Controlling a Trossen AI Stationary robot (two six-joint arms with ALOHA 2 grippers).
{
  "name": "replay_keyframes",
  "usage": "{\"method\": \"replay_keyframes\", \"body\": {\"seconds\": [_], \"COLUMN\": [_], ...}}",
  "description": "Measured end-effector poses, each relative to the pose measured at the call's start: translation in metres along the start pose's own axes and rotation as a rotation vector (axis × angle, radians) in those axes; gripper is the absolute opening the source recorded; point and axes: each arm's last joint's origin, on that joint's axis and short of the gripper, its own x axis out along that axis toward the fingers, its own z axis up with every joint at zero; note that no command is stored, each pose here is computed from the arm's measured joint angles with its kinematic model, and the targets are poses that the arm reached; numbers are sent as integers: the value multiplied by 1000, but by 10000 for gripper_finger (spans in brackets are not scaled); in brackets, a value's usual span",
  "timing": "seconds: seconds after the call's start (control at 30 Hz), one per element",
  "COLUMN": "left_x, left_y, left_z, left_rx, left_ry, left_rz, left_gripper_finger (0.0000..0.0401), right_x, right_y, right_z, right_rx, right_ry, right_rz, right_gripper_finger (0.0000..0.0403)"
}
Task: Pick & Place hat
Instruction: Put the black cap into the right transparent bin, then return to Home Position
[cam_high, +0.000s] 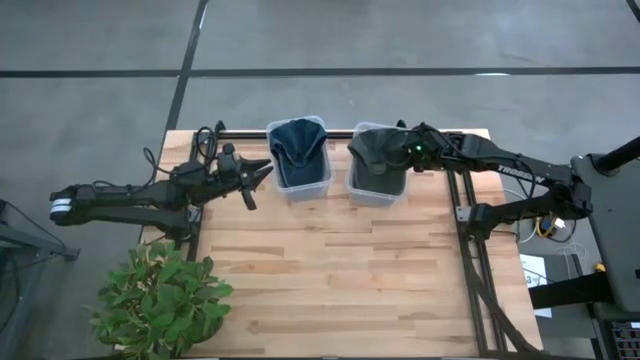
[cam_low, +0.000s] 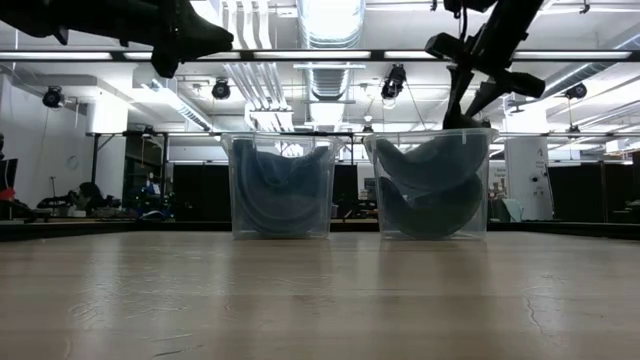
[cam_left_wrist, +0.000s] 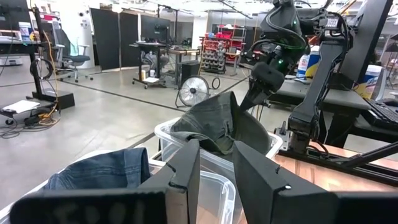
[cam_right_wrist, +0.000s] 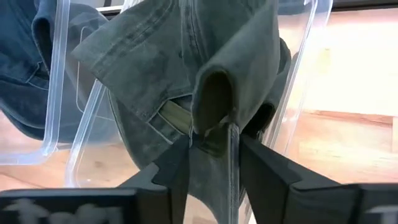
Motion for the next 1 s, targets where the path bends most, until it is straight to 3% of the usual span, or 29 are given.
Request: {"method": "replay_keyframes", "body": {"seconds": [0.27, 0.47, 0.57, 0.73, 0.87, 1.0], "left_x": [0, 0, 0, 0, 0, 0], "left_y": [0, 0, 0, 0, 0, 0], "left_z": [0, 0, 0, -2, -2, -2], "left_rx": [-2, -2, -1, -7, -12, -123], "left_ry": [0, 0, 4, 17, 24, 24], "left_rz": [0, 0, 0, 1, 2, -2], "left_gripper_finger": [90, 90, 90, 90, 90, 90], "right_x": [-13, -32, -46, -66, -82, -98], "right_y": [-2, -6, -6, -1, -6, -18], "right_z": [2, 5, 10, 12, 10, 4], "right_rx": [-4, -46, -134, -388, -510, -589], "right_ry": [10, 42, 47, 15, -103, -223], "right_rz": [28, -26, -36, 25, 3, -29], "right_gripper_finger": [163, 168, 164, 154, 147, 142]}}
